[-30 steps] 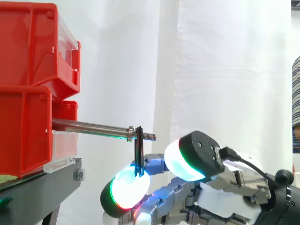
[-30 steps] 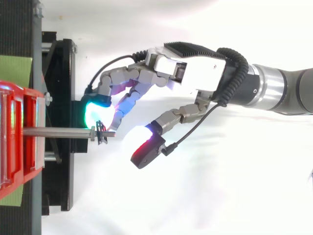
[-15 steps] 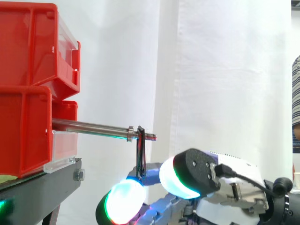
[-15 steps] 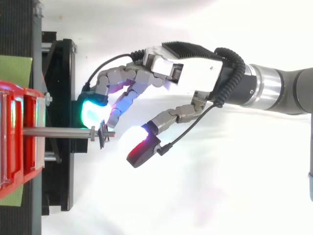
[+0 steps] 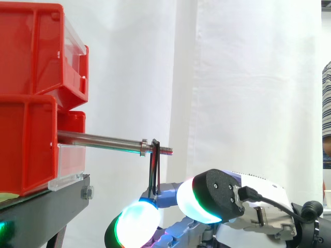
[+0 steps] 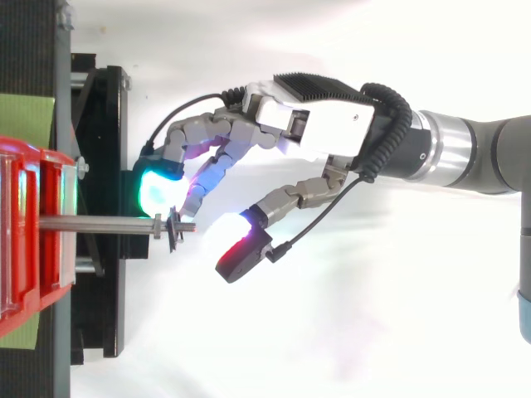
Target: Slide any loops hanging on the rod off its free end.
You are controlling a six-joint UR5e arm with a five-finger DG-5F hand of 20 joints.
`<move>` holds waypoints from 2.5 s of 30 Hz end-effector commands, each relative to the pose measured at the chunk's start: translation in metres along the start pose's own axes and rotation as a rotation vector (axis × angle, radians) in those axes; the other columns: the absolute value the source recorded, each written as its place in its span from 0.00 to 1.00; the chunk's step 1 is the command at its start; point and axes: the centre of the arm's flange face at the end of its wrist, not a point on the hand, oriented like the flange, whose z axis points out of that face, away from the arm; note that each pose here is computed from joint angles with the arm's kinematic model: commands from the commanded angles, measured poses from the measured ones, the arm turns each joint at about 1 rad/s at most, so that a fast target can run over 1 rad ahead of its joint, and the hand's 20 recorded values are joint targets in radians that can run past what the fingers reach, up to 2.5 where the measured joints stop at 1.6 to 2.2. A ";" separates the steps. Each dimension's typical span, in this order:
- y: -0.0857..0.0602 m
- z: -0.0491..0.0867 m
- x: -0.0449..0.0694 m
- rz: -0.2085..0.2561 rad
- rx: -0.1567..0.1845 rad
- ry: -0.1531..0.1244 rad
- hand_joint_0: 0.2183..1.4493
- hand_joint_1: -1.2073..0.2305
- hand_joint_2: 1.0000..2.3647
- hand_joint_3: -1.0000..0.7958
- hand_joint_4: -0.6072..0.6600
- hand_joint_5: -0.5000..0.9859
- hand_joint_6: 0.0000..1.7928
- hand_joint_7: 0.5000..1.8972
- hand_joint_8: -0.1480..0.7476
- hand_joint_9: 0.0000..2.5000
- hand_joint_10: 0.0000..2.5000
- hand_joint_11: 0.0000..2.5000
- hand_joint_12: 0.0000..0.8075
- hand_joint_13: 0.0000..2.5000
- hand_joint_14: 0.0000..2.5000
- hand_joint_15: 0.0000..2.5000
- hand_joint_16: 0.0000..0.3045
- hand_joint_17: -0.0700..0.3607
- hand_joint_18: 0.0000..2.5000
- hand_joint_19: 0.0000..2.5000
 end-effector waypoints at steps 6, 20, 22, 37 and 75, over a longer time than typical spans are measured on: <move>0.001 0.002 0.000 0.024 0.000 0.005 0.31 0.42 0.00 0.29 0.68 0.27 0.28 0.37 0.44 0.42 0.00 0.11 0.38 0.25 0.00 0.04 0.14 0.38 0.22 0.13; -0.001 0.001 0.001 0.161 0.041 0.016 0.31 0.42 0.00 0.29 0.68 0.27 0.28 0.36 0.45 0.42 0.00 0.11 0.38 0.25 0.00 0.04 0.13 0.38 0.22 0.13; -0.001 0.001 0.001 0.161 0.041 0.016 0.31 0.42 0.00 0.29 0.68 0.27 0.28 0.36 0.44 0.42 0.00 0.11 0.38 0.25 0.00 0.04 0.14 0.38 0.22 0.13; 0.025 0.035 0.002 0.180 -0.046 0.044 0.31 0.42 0.00 0.29 0.68 0.27 0.28 0.36 0.44 0.42 0.00 0.11 0.38 0.25 0.00 0.04 0.14 0.38 0.23 0.13; 0.008 0.015 -0.003 0.172 -0.022 0.048 0.31 0.43 0.00 0.30 0.68 0.27 0.28 0.36 0.44 0.41 0.00 0.11 0.38 0.25 0.00 0.04 0.14 0.38 0.23 0.14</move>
